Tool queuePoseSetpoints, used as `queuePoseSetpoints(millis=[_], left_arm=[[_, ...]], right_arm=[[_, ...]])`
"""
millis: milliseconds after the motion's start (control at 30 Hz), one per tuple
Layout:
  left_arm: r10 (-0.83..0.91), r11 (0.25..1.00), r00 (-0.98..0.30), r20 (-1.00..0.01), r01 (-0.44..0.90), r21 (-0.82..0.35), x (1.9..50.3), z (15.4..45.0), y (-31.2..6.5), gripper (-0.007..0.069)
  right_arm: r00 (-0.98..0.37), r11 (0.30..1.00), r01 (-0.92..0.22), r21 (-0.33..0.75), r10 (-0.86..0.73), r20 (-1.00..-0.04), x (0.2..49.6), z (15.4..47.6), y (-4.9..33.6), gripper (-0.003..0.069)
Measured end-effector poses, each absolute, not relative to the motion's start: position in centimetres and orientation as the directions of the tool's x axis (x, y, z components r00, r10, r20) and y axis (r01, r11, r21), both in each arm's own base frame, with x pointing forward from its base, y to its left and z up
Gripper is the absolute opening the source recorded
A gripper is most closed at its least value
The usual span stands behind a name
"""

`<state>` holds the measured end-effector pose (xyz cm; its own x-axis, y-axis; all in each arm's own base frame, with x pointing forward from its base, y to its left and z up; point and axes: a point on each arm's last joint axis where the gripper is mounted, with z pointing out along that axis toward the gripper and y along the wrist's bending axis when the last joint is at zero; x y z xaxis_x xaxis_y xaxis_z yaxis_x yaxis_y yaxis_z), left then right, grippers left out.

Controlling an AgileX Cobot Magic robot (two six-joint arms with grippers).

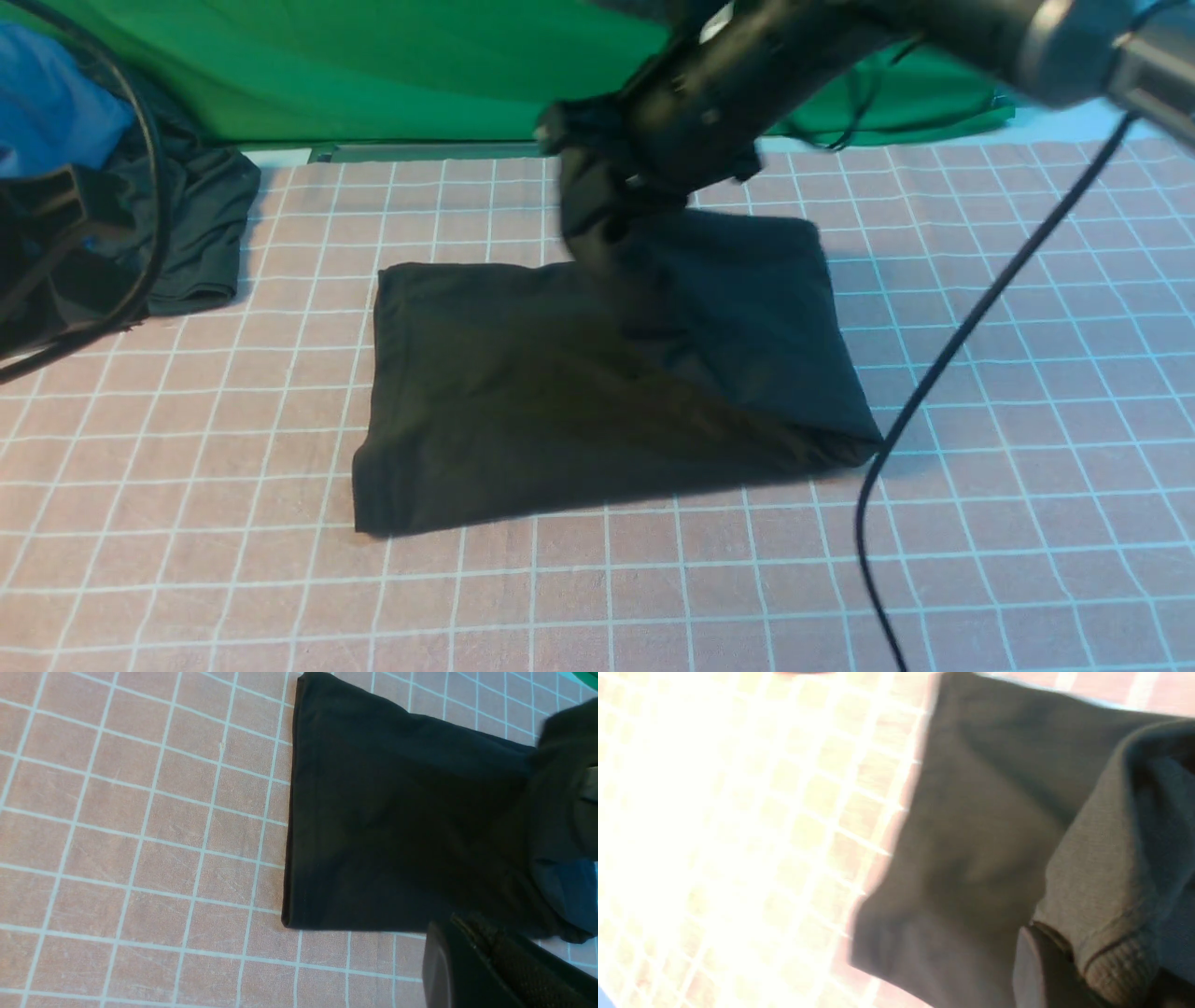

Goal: Fold a long-sleeved shirt over a pink coffee tablecloth.
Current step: 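Fold the right end of the dark garment over onto its left end with the right gripper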

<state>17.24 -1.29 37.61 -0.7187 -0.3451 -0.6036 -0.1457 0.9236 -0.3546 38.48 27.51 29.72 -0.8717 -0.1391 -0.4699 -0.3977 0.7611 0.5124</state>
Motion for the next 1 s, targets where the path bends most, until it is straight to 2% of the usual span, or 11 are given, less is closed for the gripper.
queuePoseSetpoints(millis=[167, 333, 433, 633, 733, 867, 933, 1000], left_arm=[[-0.344, 0.924, -0.718, -0.606, -0.144, -0.354, 17.3, 37.6, -1.3, 0.0013], [-0.344, 0.924, -0.718, -0.605, -0.145, -0.354, 17.3, 37.6, -1.3, 0.0013], [-0.345, 0.924, -0.725, -0.596, -0.15, -0.352, 17.3, 37.1, -1.3, 0.0013], [-0.348, 0.922, -0.756, -0.554, -0.168, -0.349, 17.2, 35.4, -1.3, 0.0013], [-0.349, 0.921, -0.765, -0.541, -0.174, -0.348, 17.2, 34.9, -1.3, 0.0013], [-0.354, 0.92, -0.752, -0.557, -0.171, -0.353, 17.4, 35.0, -1.3, 0.0013], [-0.356, 0.919, -0.745, -0.564, -0.17, -0.356, 17.4, 35.1, -1.3, 0.0013], [-0.359, 0.917, -0.743, -0.565, -0.169, -0.362, 17.5, 35.1, -1.3, 0.0013]], right_arm=[[-0.868, 0.734, -0.422, 0.533, -0.155, -0.472, 37.3, 27.2, 31.7, 0.0099], [-0.863, 0.722, -0.439, 0.534, -0.175, -0.474, 36.4, 25.1, 34.4, 0.0099], [-0.854, 0.718, -0.441, 0.538, -0.15, -0.499, 36.3, 24.2, 35.6, 0.0101], [-0.824, 0.717, -0.426, 0.551, -0.058, -0.563, 37.1, 23.1, 36.7, 0.0153], [-0.827, 0.722, -0.407, 0.559, -0.031, -0.561, 37.6, 22.0, 36.9, 0.0242], [-0.828, 0.722, -0.403, 0.563, -0.026, -0.56, 37.6, 22.1, 36.9, 0.0405], [-0.819, 0.719, -0.421, 0.553, -0.04, -0.572, 37.7, 22.7, 36.7, 0.0472], [-0.788, 0.718, -0.488, 0.496, -0.117, -0.605, 38.0, 23.8, 35.8, 0.0522]])
